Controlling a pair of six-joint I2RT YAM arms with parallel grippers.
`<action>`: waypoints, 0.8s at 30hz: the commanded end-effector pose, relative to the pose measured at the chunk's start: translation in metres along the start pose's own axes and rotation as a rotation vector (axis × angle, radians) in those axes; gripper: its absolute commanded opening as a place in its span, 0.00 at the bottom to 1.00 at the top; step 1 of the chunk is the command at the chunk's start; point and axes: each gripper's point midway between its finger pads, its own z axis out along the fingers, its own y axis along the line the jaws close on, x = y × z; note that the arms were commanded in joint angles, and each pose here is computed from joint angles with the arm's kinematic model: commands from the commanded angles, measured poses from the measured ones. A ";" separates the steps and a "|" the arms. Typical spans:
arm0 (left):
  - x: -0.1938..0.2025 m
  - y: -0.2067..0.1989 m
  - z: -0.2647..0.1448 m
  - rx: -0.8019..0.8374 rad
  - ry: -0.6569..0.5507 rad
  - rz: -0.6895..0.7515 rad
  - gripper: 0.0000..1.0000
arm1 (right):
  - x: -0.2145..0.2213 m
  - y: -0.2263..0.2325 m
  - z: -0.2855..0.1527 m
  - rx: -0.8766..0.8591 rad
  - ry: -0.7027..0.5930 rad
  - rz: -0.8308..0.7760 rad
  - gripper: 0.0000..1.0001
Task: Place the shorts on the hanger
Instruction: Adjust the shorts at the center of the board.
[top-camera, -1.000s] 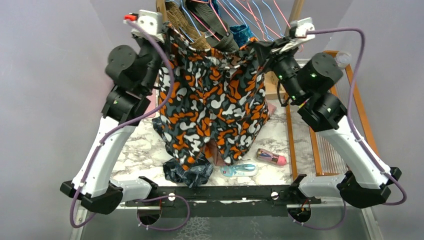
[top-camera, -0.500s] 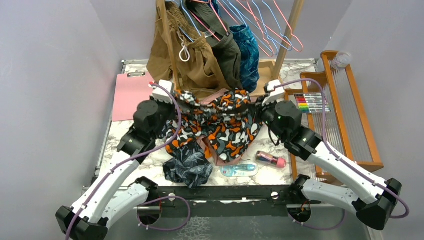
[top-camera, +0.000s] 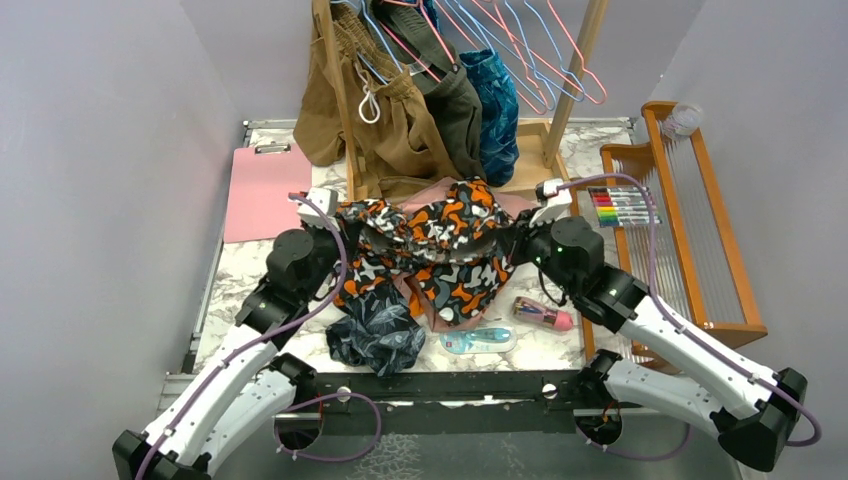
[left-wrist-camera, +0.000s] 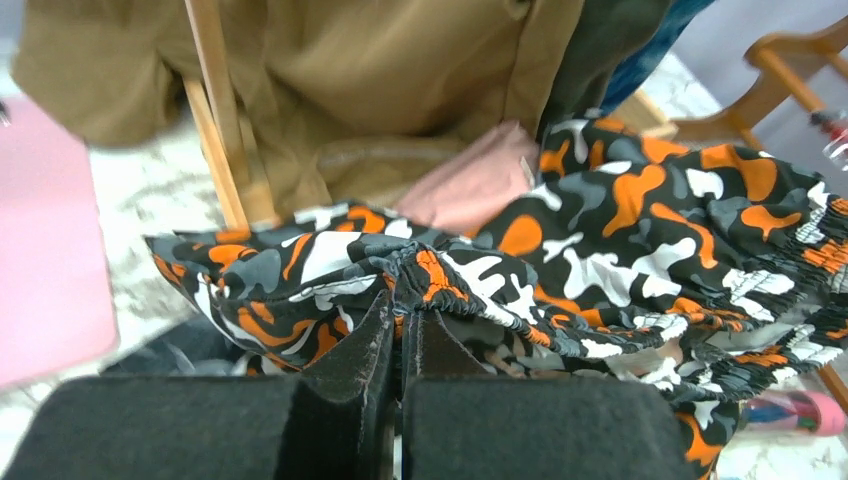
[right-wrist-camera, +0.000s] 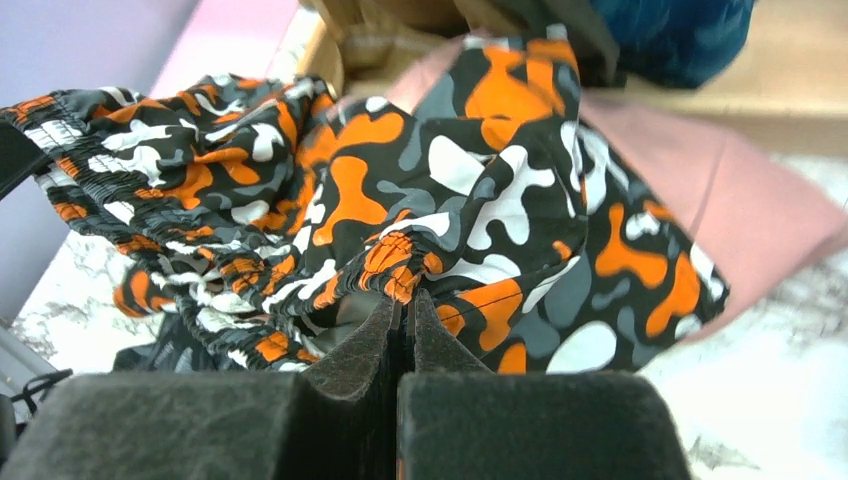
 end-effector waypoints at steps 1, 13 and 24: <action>0.062 0.010 0.004 -0.069 0.169 -0.136 0.00 | 0.058 -0.015 0.003 0.072 0.169 0.101 0.01; -0.004 -0.038 0.020 0.051 0.303 -0.194 0.00 | -0.023 0.015 0.006 0.123 0.220 0.194 0.01; 0.038 -0.051 -0.001 0.074 0.489 -0.348 0.00 | 0.034 -0.017 -0.005 0.228 0.425 0.276 0.01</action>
